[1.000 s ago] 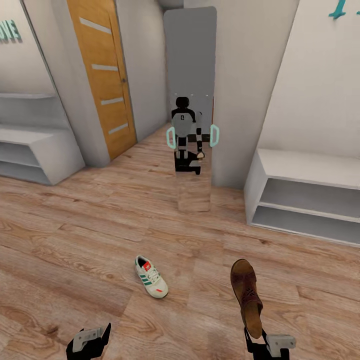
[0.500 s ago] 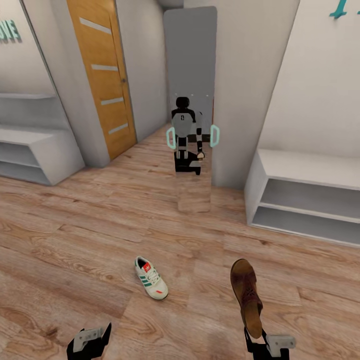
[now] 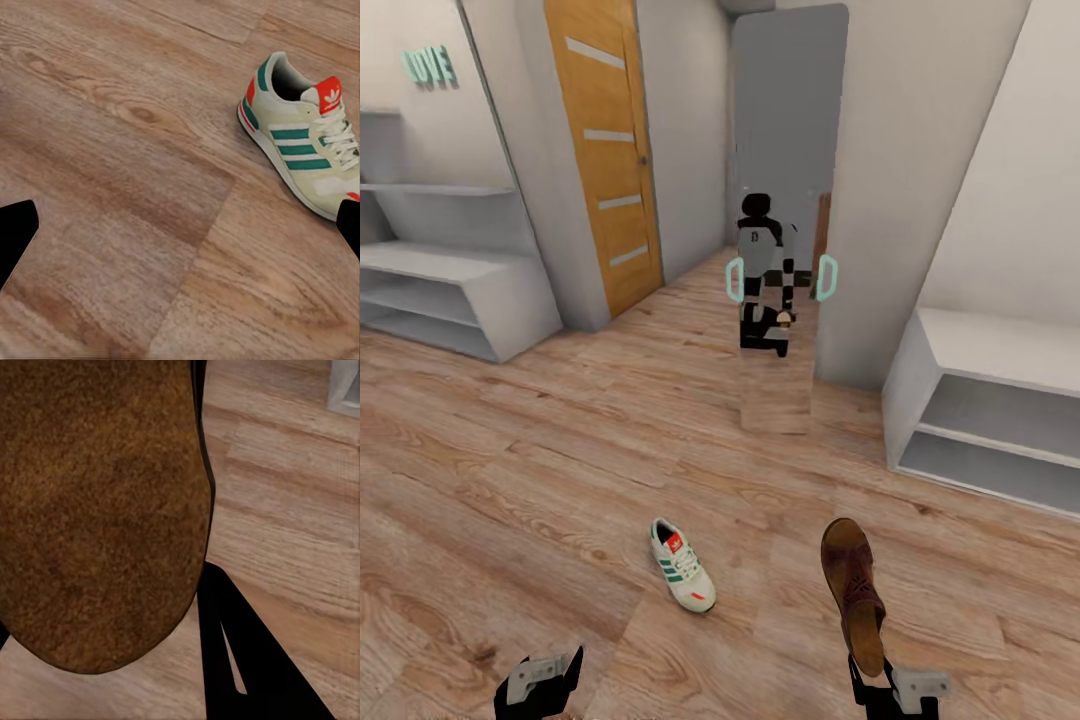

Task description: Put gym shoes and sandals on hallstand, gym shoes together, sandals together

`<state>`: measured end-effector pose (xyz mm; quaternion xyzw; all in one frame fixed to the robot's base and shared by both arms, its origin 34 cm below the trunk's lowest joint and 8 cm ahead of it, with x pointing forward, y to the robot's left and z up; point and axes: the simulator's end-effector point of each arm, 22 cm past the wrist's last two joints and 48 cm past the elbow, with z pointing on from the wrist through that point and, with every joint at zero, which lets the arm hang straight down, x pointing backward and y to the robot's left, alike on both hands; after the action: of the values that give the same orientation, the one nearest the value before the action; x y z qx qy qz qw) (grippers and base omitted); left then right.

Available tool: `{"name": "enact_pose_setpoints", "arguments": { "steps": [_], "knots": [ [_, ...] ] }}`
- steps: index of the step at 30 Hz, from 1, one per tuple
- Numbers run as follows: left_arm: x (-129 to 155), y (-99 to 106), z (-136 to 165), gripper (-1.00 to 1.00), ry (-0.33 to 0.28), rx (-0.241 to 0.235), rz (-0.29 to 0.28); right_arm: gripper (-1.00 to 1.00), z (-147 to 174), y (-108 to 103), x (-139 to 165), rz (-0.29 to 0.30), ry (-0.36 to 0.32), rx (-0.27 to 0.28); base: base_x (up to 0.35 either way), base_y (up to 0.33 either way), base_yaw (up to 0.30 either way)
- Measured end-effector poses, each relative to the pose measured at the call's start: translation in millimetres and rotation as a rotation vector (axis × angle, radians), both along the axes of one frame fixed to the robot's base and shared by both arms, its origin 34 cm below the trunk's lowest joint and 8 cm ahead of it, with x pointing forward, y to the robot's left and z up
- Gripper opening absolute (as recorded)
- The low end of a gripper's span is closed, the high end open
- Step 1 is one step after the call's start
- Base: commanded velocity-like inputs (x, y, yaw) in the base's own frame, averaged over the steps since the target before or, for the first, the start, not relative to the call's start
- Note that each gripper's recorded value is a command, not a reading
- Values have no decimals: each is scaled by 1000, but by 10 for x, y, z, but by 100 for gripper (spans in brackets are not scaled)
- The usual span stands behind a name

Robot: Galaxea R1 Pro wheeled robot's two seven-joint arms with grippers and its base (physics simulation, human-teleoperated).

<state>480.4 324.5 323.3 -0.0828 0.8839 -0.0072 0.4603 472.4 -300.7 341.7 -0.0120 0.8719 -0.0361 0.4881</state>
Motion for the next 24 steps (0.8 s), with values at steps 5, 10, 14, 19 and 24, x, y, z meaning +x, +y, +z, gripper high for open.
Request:
{"name": "enact_pose_setpoints", "arguments": {
  "steps": [5,10,14,19,24],
  "knots": [
    [0,-1,0,100,0,0,-1,-100,0,0,0,0,0,0,6,0,275],
    [0,-2,0,100,0,0,-1,-100,0,-1,0,0,0,0,2,0,220],
    [1,-2,0,100,0,0,-1,-100,3,-2,2,0,-1,0,0,0,68],
    [1,-1,-1,100,0,0,0,-100,6,-1,6,0,-2,0,0,0,10],
    [1,1,0,100,0,0,1,-100,9,-1,8,1,-3,0,0,0,5]
  ]
}}
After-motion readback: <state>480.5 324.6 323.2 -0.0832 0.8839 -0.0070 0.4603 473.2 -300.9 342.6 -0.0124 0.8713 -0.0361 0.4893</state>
